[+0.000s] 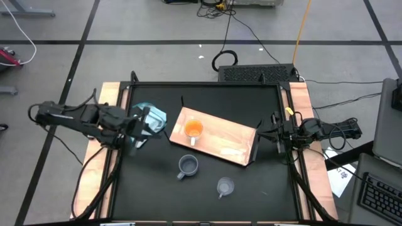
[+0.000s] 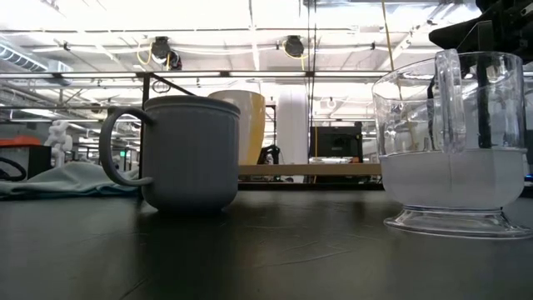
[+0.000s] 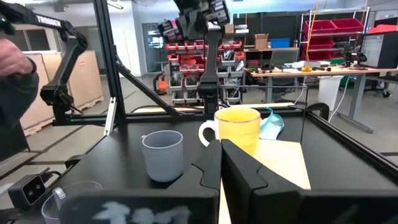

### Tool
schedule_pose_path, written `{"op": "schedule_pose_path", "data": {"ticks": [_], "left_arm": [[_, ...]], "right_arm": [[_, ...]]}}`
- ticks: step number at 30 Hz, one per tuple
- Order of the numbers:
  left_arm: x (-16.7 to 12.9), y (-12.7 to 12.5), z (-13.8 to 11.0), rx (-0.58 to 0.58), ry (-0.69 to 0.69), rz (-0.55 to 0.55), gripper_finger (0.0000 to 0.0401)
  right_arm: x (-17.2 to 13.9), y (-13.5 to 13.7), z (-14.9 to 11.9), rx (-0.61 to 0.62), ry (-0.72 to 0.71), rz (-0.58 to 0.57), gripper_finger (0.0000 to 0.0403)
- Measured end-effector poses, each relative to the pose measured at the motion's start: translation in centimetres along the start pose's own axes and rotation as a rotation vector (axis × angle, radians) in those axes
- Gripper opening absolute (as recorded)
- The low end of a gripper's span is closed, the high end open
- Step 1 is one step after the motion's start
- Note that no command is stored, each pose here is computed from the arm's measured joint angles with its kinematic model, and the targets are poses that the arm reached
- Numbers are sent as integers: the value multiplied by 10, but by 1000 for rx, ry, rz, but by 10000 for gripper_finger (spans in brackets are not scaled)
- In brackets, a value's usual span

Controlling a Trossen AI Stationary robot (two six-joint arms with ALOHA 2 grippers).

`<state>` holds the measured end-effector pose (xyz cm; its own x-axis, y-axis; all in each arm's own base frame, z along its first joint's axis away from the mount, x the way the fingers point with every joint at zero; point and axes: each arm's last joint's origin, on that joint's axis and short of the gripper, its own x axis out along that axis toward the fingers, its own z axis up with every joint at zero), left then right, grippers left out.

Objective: Stack small to large cups/mugs on shelf
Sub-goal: Put the gray cup on the shelf

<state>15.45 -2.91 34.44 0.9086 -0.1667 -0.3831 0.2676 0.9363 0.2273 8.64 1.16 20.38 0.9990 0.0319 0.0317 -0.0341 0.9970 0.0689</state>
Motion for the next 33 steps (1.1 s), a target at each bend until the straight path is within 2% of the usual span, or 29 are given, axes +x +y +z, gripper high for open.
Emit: {"op": "schedule_pose_path", "data": {"ticks": [3,10,15,18,24,33], "left_arm": [[-1,-4,-13,-17,-65,6,0],[18,-16,-57,17,-87,-11,0],[23,-22,-79,24,-131,-16,0],[23,-25,-89,18,-171,-38,0],[24,-33,-102,6,-410,-137,0],[34,-41,-136,-43,-444,-114,0]], "right_arm": [[0,0,0,2,-1,0,0],[0,0,0,2,-3,0,0],[0,0,0,3,-3,0,0],[0,0,0,3,-3,0,0],[0,0,0,3,-3,0,0],[0,0,0,3,-3,0,0]]}}
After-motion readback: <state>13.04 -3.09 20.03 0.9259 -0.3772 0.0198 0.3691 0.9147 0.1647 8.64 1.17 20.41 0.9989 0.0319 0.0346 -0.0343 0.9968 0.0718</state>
